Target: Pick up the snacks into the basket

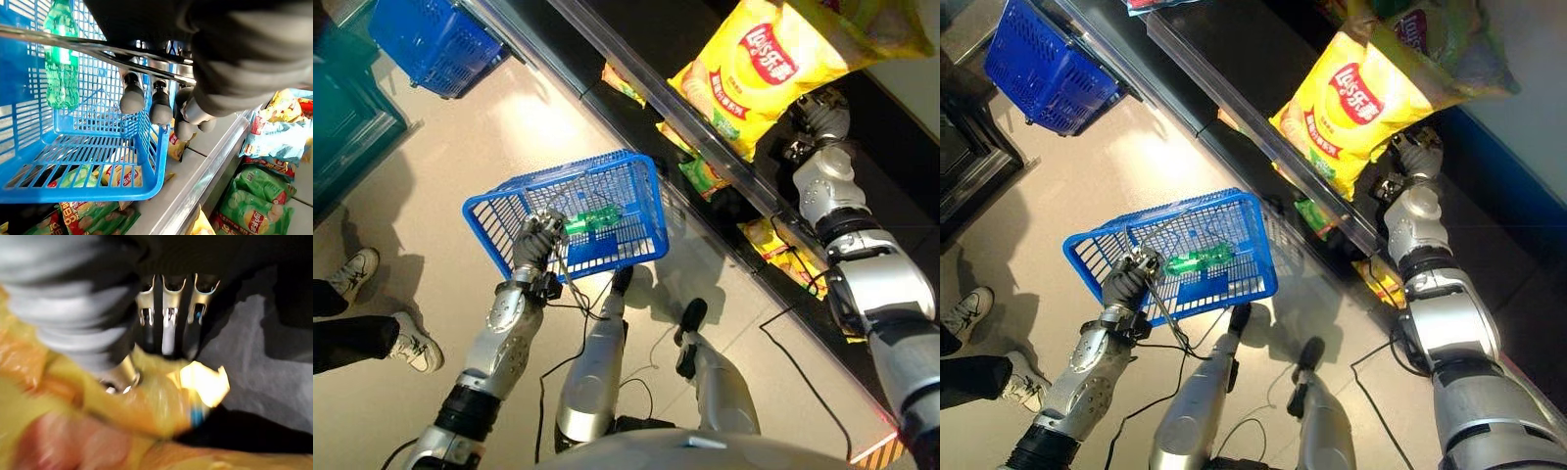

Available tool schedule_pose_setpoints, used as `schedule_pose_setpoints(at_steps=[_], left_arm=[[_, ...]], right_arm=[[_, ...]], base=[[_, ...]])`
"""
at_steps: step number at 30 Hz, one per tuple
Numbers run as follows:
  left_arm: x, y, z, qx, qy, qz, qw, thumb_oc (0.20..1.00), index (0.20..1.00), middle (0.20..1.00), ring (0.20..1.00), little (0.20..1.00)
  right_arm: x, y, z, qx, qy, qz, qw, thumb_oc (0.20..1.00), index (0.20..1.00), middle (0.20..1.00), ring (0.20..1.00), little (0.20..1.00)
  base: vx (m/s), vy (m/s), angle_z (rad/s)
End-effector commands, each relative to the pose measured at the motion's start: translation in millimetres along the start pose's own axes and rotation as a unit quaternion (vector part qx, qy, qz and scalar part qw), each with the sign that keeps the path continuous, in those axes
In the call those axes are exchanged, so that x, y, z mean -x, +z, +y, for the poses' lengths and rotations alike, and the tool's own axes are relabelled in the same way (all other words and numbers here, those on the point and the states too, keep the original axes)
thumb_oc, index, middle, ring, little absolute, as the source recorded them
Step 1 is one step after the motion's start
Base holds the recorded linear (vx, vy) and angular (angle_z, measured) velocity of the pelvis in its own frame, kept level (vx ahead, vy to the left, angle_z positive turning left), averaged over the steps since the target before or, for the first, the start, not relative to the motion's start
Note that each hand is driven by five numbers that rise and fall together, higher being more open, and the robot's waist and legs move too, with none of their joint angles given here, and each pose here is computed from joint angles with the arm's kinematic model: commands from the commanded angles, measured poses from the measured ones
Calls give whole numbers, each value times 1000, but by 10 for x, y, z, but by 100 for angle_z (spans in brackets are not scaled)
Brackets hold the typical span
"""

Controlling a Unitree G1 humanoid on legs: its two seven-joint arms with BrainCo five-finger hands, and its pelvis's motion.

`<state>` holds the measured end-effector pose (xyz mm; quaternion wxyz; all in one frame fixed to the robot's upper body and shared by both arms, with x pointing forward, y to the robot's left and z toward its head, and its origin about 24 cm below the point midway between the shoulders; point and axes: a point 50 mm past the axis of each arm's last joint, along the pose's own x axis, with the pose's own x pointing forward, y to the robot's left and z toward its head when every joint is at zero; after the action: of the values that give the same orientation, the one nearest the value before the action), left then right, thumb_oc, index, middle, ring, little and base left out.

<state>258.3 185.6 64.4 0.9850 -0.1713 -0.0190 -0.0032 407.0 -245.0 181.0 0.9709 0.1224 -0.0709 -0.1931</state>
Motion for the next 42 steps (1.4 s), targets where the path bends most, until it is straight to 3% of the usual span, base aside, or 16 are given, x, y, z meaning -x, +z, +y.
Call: schedule_pose_setpoints(at_steps=[1,12,20,27,38,40,41,42], left_arm=[[76,815,-466,37,-126,-214,968,200,200,200,200,200],[55,803,-417,38,-107,-214,970,200,200,200,200,200],[19,745,-322,22,-86,-206,975,200,200,200,200,200],[22,771,-157,-6,-59,-209,976,200,200,200,200,200],[85,671,-39,-12,-48,-181,982,200,200,200,200,200],[83,667,6,-16,-41,-179,983,200,200,200,200,200],[93,719,27,-24,-42,-191,980,200,200,200,200,200],[100,686,-8,-14,-50,-184,981,200,200,200,200,200]], right_arm=[[48,23,319,21,67,-11,997,200,200,200,200,200],[258,-117,445,-3,105,-39,994,200,200,200,200,200],[635,-408,-282,-16,15,-74,997,200,200,200,200,200],[869,-550,-653,-6,-49,-78,996,200,200,200,200,200],[976,-610,-689,35,-38,-76,996,200,200,200,200,200],[994,-631,-618,52,3,-70,996,507,507,507,507,507],[1040,-661,-516,50,49,-63,996,1000,1000,1000,1000,1000],[1068,-643,-570,51,48,-65,995,1000,1000,1000,1000,1000]], base=[[5,16,9],[6,33,1],[-2,87,-6],[-56,90,-61],[-123,-91,-60],[-72,-179,-67],[-27,-229,-49],[-18,-228,-42]])
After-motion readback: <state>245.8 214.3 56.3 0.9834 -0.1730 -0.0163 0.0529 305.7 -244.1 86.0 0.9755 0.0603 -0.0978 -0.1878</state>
